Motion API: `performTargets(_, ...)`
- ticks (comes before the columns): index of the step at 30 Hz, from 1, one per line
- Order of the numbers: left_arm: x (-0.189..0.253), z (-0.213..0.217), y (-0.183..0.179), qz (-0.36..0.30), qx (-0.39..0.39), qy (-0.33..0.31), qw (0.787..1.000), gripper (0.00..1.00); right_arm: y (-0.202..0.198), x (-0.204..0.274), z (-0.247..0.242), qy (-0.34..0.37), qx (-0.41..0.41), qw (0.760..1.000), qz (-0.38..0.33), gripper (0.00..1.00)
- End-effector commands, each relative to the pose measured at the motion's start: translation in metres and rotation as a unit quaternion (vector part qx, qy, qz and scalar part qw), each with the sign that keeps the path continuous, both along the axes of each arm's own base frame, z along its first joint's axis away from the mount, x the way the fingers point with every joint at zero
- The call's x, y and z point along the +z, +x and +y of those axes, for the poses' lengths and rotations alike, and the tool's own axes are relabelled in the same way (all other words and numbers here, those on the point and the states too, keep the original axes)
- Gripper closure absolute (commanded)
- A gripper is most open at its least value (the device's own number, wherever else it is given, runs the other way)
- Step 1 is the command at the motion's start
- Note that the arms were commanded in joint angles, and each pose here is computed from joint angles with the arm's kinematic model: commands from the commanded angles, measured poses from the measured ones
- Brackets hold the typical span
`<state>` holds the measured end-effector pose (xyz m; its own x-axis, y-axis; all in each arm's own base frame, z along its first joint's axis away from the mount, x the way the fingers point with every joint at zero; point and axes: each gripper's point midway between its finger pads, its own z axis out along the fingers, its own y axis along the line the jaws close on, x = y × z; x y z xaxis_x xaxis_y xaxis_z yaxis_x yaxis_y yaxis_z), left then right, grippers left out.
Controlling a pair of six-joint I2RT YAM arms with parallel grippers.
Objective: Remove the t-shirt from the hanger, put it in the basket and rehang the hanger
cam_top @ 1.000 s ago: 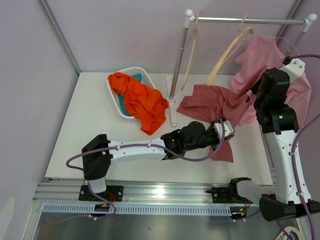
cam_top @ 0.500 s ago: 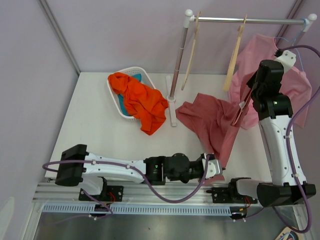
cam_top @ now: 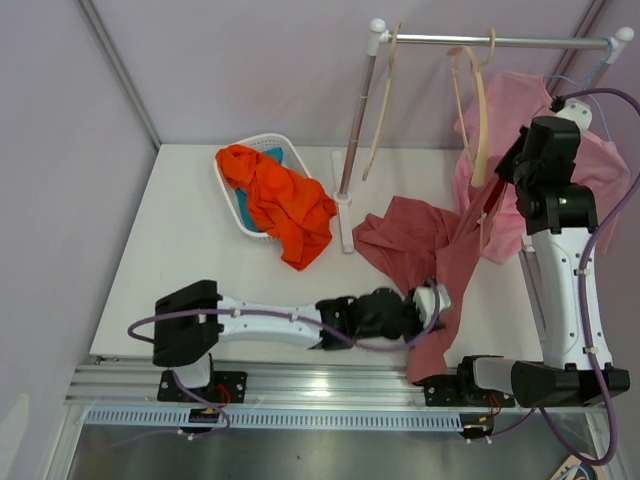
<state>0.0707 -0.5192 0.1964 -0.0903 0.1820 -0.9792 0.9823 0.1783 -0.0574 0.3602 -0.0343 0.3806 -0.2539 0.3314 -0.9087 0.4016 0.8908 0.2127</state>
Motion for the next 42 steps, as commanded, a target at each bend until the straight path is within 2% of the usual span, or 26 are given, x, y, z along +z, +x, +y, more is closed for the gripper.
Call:
performTargets(1, 0.018, -0.005, 0.059, 0.108, 0.044, 0.002, 0.993, 0.99, -0.018, 0.059, 0.013, 0.010, 0.045, 0.996, -0.073, 1.00)
performTargets(4, 0.009, -0.008, 0.109, 0.156, 0.080, 0.019, 0.984, 0.99, -0.032, 0.071, 0.011, 0.007, 0.037, 0.996, -0.075, 1.00)
performTargets(5, 0.026, -0.017, 0.125, 0.160, 0.092, 0.008, 0.983, 0.99, -0.036, 0.069, 0.008, 0.006, 0.028, 0.997, -0.066, 1.00)
performTargets(6, -0.008, -0.021, 0.144, 0.178, 0.103, 0.036, 0.978, 0.99, -0.039, 0.073, 0.006, 0.005, 0.022, 0.997, -0.068, 1.00)
performTargets(7, -0.024, -0.024, 0.151, 0.192, 0.107, 0.054, 0.974, 0.99, -0.040, 0.076, 0.006, 0.005, 0.020, 0.997, -0.073, 1.00)
performTargets(8, -0.015, -0.036, 0.162, 0.206, 0.110, 0.047, 0.971, 0.99, -0.039, 0.080, 0.005, 0.007, 0.016, 0.996, -0.083, 1.00)
performTargets(9, -0.036, -0.039, 0.167, 0.234, 0.105, 0.081, 0.963, 0.99, -0.040, 0.083, 0.005, 0.010, 0.015, 0.996, -0.089, 1.00)
performTargets(10, -0.028, -0.046, 0.170, 0.240, 0.097, 0.076, 0.963, 0.99, -0.039, 0.089, 0.005, 0.011, 0.015, 0.995, -0.098, 1.00)
performTargets(17, -0.050, -0.041, 0.176, 0.244, 0.119, 0.097, 0.958, 0.99, -0.040, 0.116, 0.002, 0.013, 0.016, 0.992, -0.123, 1.00)
performTargets(20, -0.048, -0.028, 0.163, 0.242, 0.105, 0.108, 0.959, 0.99, -0.033, 0.123, -0.009, -0.003, 0.007, 0.991, -0.133, 1.00)
performTargets(23, -0.020, -0.007, 0.158, 0.205, 0.134, 0.066, 0.967, 0.99, -0.026, 0.120, -0.011, 0.016, 0.016, 0.993, -0.117, 1.00)
performTargets(26, -0.018, -0.001, 0.175, 0.200, 0.161, 0.094, 0.962, 0.99, -0.031, 0.125, 0.005, 0.067, 0.072, 0.988, -0.117, 1.00)
performTargets(28, -0.011, -0.004, 0.185, 0.189, 0.171, 0.100, 0.962, 0.99, -0.035, 0.111, 0.015, 0.081, 0.091, 0.988, -0.089, 1.00)
performTargets(31, 0.009, -0.008, 0.195, 0.168, 0.178, 0.084, 0.966, 0.99, -0.039, 0.081, 0.013, 0.071, 0.074, 0.994, -0.042, 1.00)
performTargets(34, 0.030, -0.014, 0.206, 0.157, 0.191, 0.065, 0.967, 0.99, -0.045, 0.069, 0.016, 0.075, 0.080, 0.994, -0.025, 1.00)
performTargets(35, 0.029, -0.013, 0.212, 0.159, 0.200, 0.068, 0.964, 0.99, -0.048, 0.069, 0.019, 0.079, 0.084, 0.993, -0.024, 1.00)
performTargets(36, 0.054, -0.017, 0.217, 0.155, 0.201, 0.052, 0.966, 0.99, -0.050, 0.069, 0.022, 0.079, 0.089, 0.993, -0.022, 1.00)
performTargets(37, 0.042, -0.021, 0.222, 0.161, 0.205, 0.064, 0.963, 0.99, -0.057, 0.070, 0.025, 0.078, 0.091, 0.993, -0.020, 1.00)
performTargets(39, 0.061, -0.022, 0.232, 0.158, 0.215, 0.054, 0.962, 0.99, -0.067, 0.073, 0.023, 0.067, 0.081, 0.994, -0.015, 1.00)
performTargets(42, 0.055, -0.022, 0.244, 0.168, 0.227, 0.056, 0.958, 0.99, -0.076, 0.086, 0.016, 0.051, 0.068, 0.996, -0.023, 1.00)
